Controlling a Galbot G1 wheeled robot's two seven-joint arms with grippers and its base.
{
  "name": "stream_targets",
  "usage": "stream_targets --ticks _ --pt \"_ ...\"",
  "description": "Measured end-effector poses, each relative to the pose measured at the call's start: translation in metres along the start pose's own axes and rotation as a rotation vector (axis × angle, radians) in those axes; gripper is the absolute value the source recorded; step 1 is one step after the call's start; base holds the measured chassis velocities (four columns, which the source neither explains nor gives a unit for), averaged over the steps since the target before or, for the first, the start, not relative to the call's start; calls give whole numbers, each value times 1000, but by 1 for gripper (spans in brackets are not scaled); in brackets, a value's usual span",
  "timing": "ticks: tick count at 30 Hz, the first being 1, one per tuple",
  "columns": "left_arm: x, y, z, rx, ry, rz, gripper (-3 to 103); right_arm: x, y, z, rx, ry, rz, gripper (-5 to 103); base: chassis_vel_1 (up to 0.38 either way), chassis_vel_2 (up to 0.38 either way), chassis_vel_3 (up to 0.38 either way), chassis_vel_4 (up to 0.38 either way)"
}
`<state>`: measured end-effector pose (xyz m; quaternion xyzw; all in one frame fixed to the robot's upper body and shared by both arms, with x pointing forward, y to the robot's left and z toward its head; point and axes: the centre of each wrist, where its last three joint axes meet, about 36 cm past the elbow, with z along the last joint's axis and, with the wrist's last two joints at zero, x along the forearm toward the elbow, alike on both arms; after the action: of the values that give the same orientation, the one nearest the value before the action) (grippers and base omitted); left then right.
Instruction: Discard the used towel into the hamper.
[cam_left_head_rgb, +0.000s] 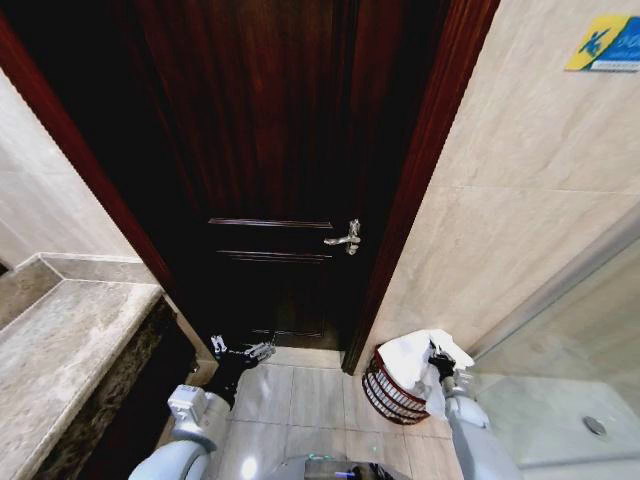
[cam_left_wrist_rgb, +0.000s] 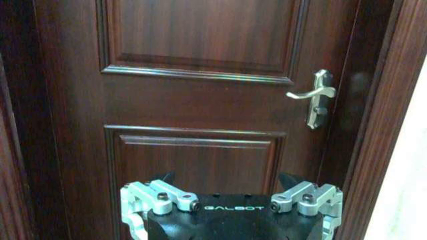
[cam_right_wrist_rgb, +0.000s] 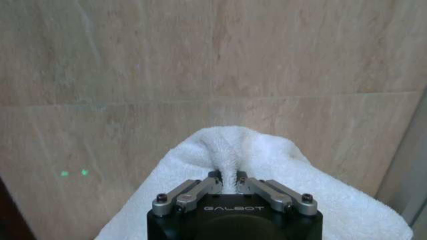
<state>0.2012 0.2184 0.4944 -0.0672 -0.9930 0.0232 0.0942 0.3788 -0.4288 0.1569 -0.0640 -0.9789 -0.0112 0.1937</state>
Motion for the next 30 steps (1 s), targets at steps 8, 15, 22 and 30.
stream_targets --ticks 8,15,22,30 --pt "0 0 0 0 0 0 100 -1 -12 7 6 108 -72 7 0 0 0 0" --pt "0 0 0 0 0 0 100 -9 -17 14 -10 177 -133 7 0 0 0 0" --pt "0 0 0 0 0 0 100 -16 -18 21 18 273 -172 7 0 0 0 0" --pt "0 0 0 0 0 0 100 -34 -4 28 43 351 -214 7 0 0 0 0"
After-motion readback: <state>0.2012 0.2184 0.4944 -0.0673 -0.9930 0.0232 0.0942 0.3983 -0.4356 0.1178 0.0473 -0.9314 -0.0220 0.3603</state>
